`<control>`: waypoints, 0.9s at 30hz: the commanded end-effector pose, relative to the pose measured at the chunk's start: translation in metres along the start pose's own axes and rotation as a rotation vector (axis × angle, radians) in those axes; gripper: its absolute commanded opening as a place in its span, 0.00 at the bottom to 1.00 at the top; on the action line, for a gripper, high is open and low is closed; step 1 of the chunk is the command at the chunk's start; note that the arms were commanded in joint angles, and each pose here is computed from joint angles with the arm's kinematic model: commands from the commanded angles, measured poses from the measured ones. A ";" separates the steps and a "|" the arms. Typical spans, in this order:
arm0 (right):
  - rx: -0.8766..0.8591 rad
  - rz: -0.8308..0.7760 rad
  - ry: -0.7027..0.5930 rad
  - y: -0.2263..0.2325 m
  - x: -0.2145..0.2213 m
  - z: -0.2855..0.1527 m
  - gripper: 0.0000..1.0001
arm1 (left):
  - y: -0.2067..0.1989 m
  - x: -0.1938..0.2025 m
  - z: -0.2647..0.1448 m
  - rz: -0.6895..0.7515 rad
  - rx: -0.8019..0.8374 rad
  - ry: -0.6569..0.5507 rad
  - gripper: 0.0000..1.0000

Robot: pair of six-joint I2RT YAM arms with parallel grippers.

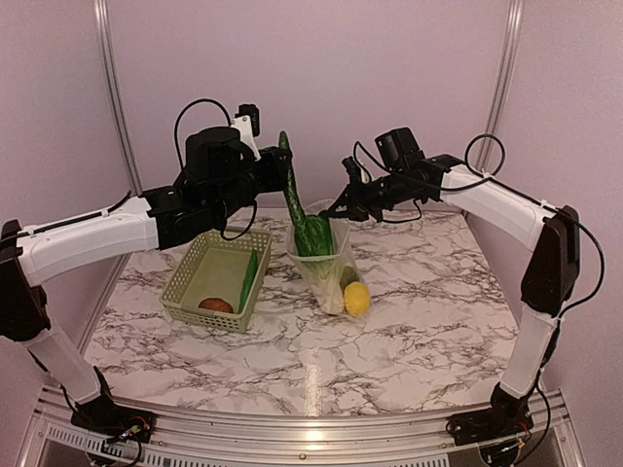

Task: Place the food in the zip-top bag and seal the zipper
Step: Place the fake vegetable in the zipper food storage bag.

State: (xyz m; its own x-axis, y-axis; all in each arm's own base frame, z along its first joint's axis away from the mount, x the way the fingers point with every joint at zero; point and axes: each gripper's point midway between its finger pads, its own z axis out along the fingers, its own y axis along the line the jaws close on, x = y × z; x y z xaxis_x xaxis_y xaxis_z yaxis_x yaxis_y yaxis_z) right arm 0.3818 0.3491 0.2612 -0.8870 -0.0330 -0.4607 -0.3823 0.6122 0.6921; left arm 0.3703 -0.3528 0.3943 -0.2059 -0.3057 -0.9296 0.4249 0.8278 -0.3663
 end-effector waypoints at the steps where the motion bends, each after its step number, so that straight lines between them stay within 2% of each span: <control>1: -0.031 -0.021 -0.005 0.018 -0.006 -0.004 0.00 | 0.014 0.008 0.015 0.036 -0.131 -0.083 0.00; 11: -0.027 -0.019 -0.005 0.022 -0.004 -0.011 0.00 | 0.028 0.056 0.028 0.106 -0.335 -0.114 0.00; 22: -0.014 -0.012 0.000 0.021 0.000 -0.017 0.00 | 0.015 0.075 0.048 0.043 -0.344 -0.117 0.00; 27: -0.019 -0.001 -0.020 0.024 -0.003 -0.022 0.00 | 0.016 0.099 0.050 0.033 -0.364 -0.087 0.00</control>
State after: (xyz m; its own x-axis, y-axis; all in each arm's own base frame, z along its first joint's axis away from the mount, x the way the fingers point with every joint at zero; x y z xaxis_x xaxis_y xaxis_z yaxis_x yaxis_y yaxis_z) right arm 0.3748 0.3466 0.2579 -0.9035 -0.0466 -0.4261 -0.3585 0.6270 0.6916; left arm 0.4025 -0.3867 0.3020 -0.1173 -0.2711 -0.9554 0.1176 0.9515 -0.2844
